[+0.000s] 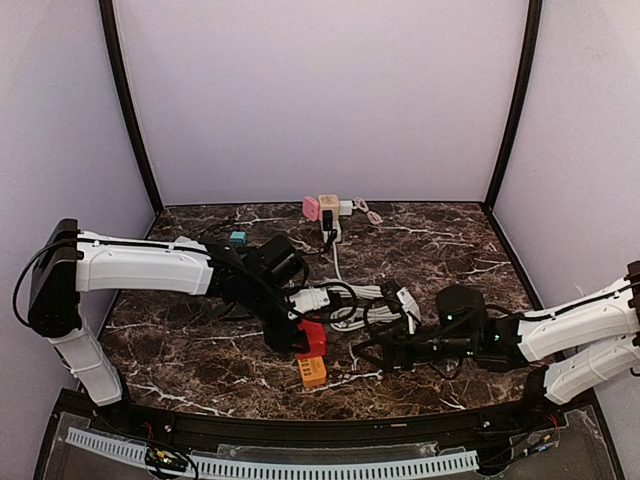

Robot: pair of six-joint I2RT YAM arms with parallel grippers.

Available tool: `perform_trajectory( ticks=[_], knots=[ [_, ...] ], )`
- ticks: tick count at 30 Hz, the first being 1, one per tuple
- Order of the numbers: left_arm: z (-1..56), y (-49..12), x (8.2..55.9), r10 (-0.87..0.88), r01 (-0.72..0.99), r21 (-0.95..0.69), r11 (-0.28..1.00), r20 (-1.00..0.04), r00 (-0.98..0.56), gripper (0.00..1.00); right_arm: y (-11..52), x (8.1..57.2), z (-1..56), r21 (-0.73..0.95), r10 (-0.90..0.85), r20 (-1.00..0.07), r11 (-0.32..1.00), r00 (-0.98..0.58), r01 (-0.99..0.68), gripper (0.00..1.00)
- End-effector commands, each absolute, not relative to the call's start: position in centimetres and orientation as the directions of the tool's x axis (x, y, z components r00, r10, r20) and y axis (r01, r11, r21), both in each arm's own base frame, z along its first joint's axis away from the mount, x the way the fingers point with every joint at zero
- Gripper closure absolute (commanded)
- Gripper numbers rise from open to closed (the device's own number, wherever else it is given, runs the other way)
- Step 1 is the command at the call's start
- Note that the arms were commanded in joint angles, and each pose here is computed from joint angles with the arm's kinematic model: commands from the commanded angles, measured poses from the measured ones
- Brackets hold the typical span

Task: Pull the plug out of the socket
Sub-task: Remove the plug from the socket.

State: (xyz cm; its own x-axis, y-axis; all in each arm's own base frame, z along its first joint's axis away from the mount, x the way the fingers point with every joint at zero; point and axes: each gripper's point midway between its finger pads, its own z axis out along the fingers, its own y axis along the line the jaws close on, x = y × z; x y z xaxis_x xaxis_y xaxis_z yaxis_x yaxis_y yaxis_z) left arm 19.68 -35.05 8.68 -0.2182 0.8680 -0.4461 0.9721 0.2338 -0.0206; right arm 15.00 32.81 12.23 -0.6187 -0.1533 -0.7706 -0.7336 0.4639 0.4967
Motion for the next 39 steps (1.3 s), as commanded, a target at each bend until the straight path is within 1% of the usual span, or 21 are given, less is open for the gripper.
perform_trajectory(
  ticks=[1,7,12,17,24,29,39],
  knots=[
    [10.2,-36.2,20.6,0.834,0.962,-0.007,0.273,-0.498,-0.240,0.55,34.2,14.9,12.3,0.420,-0.132,-0.832,0.486,-0.539,-0.767,0.23],
    [11.4,-36.6,20.9,0.800,0.950,-0.016,0.312,-0.534,-0.272,0.60,36.3,14.5,11.4,0.388,-0.182,-0.834,0.477,-0.521,-0.788,0.22],
    [12.4,-36.9,21.3,0.761,0.936,-0.048,0.349,-0.569,-0.313,0.61,36.7,14.8,10.1,0.335,-0.207,-0.843,0.521,-0.497,-0.785,0.22],
    [12.1,-37.1,21.5,0.749,0.925,-0.073,0.372,-0.565,-0.346,0.63,37.2,15.1,9.4,0.276,-0.192,-0.880,0.540,-0.435,-0.795,0.22],
    [12.4,-37.1,22.0,0.733,0.918,-0.090,0.387,-0.574,-0.366,0.64,39.5,14.7,8.0,0.224,-0.219,-0.891,0.550,-0.397,-0.805,0.24],
    [12.5,-37.0,22.5,0.721,0.910,-0.100,0.403,-0.578,-0.383,0.65,40.6,14.7,7.3,0.218,-0.224,-0.888,0.564,-0.402,-0.797,0.24],
    [12.6,-36.9,22.9,0.702,0.899,-0.116,0.423,-0.585,-0.406,0.67,40.7,15.3,4.4,0.183,-0.272,-0.865,0.614,-0.423,-0.768,0.27]
  ],
)
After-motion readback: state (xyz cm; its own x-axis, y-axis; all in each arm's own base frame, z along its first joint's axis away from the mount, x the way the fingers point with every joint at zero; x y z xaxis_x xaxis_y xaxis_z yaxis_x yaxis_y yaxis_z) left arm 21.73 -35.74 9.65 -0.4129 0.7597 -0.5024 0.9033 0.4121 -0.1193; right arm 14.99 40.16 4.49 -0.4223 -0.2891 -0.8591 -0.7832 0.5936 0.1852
